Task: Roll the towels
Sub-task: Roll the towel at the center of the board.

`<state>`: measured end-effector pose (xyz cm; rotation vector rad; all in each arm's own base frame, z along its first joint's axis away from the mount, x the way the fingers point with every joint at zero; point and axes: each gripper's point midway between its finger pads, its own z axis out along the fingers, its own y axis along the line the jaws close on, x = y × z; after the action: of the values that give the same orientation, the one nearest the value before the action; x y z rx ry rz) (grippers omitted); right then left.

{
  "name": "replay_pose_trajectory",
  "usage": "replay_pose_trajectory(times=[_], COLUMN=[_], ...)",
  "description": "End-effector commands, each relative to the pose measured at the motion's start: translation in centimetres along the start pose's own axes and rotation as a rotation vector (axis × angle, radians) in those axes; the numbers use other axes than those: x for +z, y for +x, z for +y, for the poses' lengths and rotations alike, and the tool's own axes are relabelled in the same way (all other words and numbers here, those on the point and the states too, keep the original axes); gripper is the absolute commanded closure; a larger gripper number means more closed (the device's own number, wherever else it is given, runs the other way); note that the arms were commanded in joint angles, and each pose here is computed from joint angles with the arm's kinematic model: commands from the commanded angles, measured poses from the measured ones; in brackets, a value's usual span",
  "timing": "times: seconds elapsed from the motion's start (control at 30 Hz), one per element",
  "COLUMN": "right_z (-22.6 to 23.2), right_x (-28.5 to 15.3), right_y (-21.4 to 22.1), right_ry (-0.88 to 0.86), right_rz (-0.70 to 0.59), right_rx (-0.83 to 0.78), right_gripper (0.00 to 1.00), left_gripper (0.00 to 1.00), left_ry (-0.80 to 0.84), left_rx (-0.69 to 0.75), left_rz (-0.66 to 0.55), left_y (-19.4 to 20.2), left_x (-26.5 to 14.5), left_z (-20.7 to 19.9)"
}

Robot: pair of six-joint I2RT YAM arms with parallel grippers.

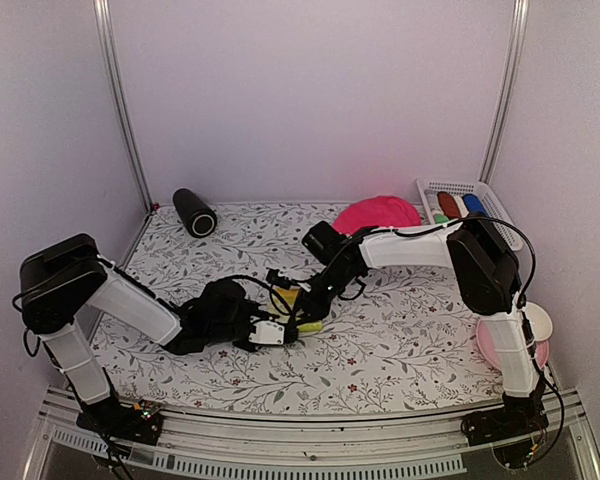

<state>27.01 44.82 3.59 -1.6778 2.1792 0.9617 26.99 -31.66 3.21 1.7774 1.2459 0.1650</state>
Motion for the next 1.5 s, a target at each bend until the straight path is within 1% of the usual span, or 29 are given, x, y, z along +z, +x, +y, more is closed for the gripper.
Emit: replay_pose_trajectory(times=[0.0, 0.1, 0.17, 0.2, 0.27, 0.3, 0.4, 0.53, 0.6, 0.77, 0.83, 0.9, 0.93, 1.0, 1.1, 1.27, 1.47], right_z=[0.0, -0.2, -0.4, -0.5, -0.7, -0.8, -1.0, -0.8, -0.8, -0.5, -0.3, 0.0, 0.1, 0.0, 0.8, 2.6, 1.7], right_x=[1.1, 0.6, 0.1, -0.3, -1.1, -1.4, -3.1, -5.4, -6.2, -9.0, -9.4, -10.0, -10.3, -10.9, -11.5, -10.4, -8.1], right_y=[2.4, 2.0, 1.6, 1.3, 0.9, 0.8, 0.1, -0.5, 0.2, 1.1, 2.0, 2.1, 2.4, 2.9, 2.6, 1.6, 0.7], right_ry=[-0.025, -0.013, 0.0, 0.009, 0.027, 0.045, 0.104, 0.188, 0.24, 0.377, 0.406, 0.438, 0.455, 0.513, 0.547, 0.562, 0.605], right_rz=[0.077, 0.066, 0.057, 0.052, 0.038, 0.035, 0.0, -0.055, -0.069, -0.148, -0.17, -0.223, -0.24, -0.266, -0.318, -0.326, -0.256], right_rx=[0.066, 0.06, 0.054, 0.051, 0.042, 0.037, 0.004, -0.051, -0.069, -0.12, -0.128, -0.159, -0.175, -0.2, -0.257, -0.391, -0.453], right_gripper=[0.88, 0.86, 0.82, 0.77, 0.69, 0.64, 0.53, 0.44, 0.41, 0.38, 0.38, 0.37, 0.37, 0.37, 0.37, 0.36, 0.37], left_gripper=[0.87, 0.95, 0.99, 0.99, 1.0, 1.0, 1.0, 1.0, 1.0, 1.0, 1.0, 1.0, 1.0, 1.0, 1.0, 0.99, 0.98], left_ry=[0.104, 0.169, 0.216, 0.236, 0.281, 0.298, 0.359, 0.447, 0.507, 0.595, 0.632, 0.654, 0.689, 0.718, 0.771, 0.817, 0.86], left_rx=[-0.024, -0.04, -0.056, -0.064, -0.1, -0.125, -0.212, -0.304, -0.336, -0.387, -0.419, -0.45, -0.471, -0.507, -0.568, -0.643, -0.69], left_rz=[0.049, 0.071, 0.09, 0.101, 0.114, 0.108, 0.1, 0.087, 0.105, 0.119, 0.129, 0.135, 0.155, 0.169, 0.173, 0.182, 0.208], left_y=[0.4, 0.7, 1.0, 1.2, 1.4, 1.3, 1.3, 1.1, 1.4, 1.6, 2.0, 2.3, 3.0, 3.5, 3.9, 4.5, 5.1], left_x=[0.7, 0.7, 0.7, 0.7, 0.6, 0.6, 0.4, 0.5, 0.6, 1.4, 1.6, 1.7, 2.0, 2.3, 2.4, 2.8, 3.6], left_z=[-1.6, -2.6, -3.3, -3.6, -3.8, -3.6, -2.8, -1.9, -2.2, -2.2, -2.3, -2.0, -2.9, -3.1, -3.1, -2.7, -2.4])
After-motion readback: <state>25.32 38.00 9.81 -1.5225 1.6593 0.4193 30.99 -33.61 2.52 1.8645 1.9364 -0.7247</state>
